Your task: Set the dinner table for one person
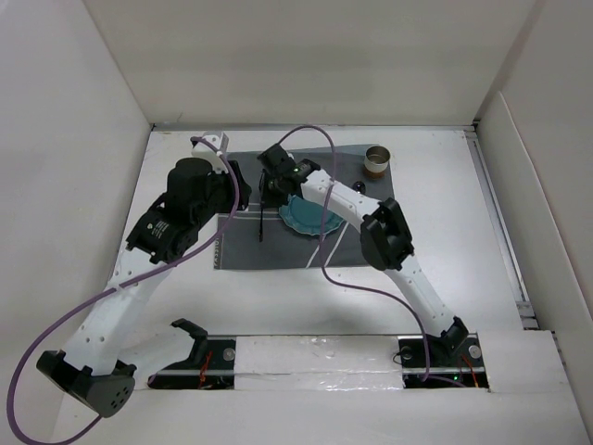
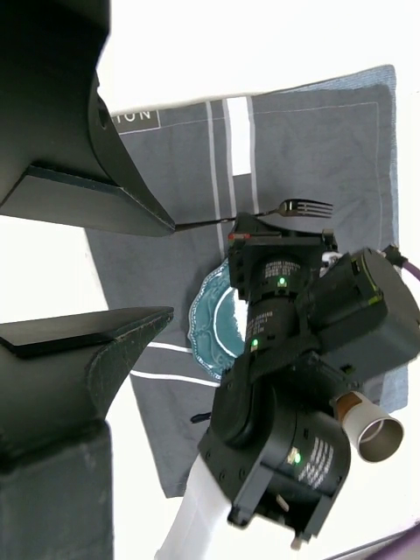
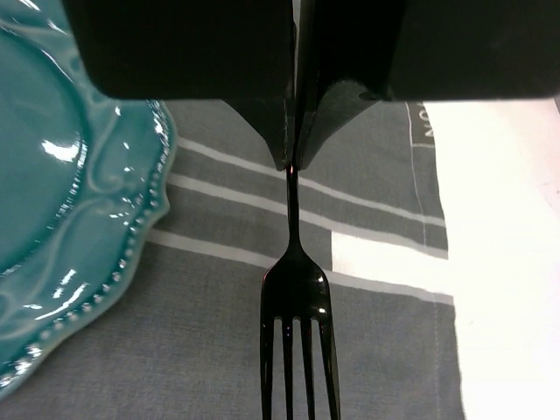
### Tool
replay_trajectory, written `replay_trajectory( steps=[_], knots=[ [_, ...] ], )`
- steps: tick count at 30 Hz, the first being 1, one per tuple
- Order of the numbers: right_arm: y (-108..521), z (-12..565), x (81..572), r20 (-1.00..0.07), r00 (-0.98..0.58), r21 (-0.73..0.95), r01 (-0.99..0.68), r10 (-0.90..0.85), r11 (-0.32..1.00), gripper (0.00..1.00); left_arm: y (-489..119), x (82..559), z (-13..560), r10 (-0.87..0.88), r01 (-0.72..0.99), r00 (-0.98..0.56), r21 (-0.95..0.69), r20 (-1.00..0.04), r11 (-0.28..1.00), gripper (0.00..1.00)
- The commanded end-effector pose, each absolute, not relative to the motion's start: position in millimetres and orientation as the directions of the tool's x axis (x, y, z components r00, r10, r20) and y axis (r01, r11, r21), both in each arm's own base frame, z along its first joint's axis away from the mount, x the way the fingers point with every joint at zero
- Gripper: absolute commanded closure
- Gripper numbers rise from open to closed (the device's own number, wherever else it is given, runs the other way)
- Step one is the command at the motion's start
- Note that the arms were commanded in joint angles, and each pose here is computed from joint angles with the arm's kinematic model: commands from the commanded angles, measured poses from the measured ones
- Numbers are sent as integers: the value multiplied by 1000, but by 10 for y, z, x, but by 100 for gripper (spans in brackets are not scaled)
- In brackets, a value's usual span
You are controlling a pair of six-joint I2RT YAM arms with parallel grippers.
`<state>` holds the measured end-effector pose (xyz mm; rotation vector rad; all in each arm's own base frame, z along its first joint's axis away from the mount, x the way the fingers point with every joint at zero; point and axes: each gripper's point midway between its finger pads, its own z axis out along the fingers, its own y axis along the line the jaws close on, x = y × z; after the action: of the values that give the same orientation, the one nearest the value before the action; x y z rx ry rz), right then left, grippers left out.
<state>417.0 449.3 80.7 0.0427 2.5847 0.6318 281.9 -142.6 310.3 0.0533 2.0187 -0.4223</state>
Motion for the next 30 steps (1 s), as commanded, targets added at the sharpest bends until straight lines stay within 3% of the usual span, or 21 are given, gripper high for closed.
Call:
replay_trajectory(
  steps=[1,12,15,16,18,21,23,24,27,28,29,30],
  knots=[
    [4729,899,4275,-467,-861,501,-70,201,863,100,-1446,2759,3155,-158,240,-457,-292,-876,926,65],
    [4731,539,4220,-431,-889,468,-74,154,881,98,-1435,2759,3175,-168,237,-444,-296,-880,925,65],
    [4781,644,4185,-422,-895,492,-95,142,865,81,-1435,2769,3212,-174,236,-436,-298,-883,925,65],
    [4802,717,4188,-427,-893,505,-105,143,857,70,-1429,2768,3219,-174,234,-435,-297,-883,926,65],
    [4850,914,4189,-443,-885,534,-133,142,835,61,-1415,2786,3239,-172,228,-428,-291,-887,929,65],
    [4944,1509,4169,-492,-858,605,-214,150,767,45,-1387,2840,3305,-166,213,-413,-272,-896,938,64],
    [4856,2043,4215,-537,-824,643,-259,182,721,37,-1376,2883,3409,-169,207,-394,-266,-903,942,61],
    [4805,2389,4183,-561,-806,670,-306,190,677,26,-1361,2921,3558,-178,202,-364,-263,-914,943,54],
    [4632,2817,4120,-585,-788,691,-360,193,627,20,-1362,2965,3690,-186,199,-340,-264,-922,944,48],
    [4513,2923,4143,-606,-773,681,-381,188,625,1,-1366,2997,3720,-190,195,-333,-264,-924,944,46],
    [4398,3259,4046,-638,-745,681,-428,195,594,0,-1364,3009,3773,-195,194,-322,-267,-926,944,45],
    [4291,3245,4020,-642,-743,671,-427,188,606,0,-1367,3015,3855,-204,199,-305,-272,-930,942,43]
  ],
)
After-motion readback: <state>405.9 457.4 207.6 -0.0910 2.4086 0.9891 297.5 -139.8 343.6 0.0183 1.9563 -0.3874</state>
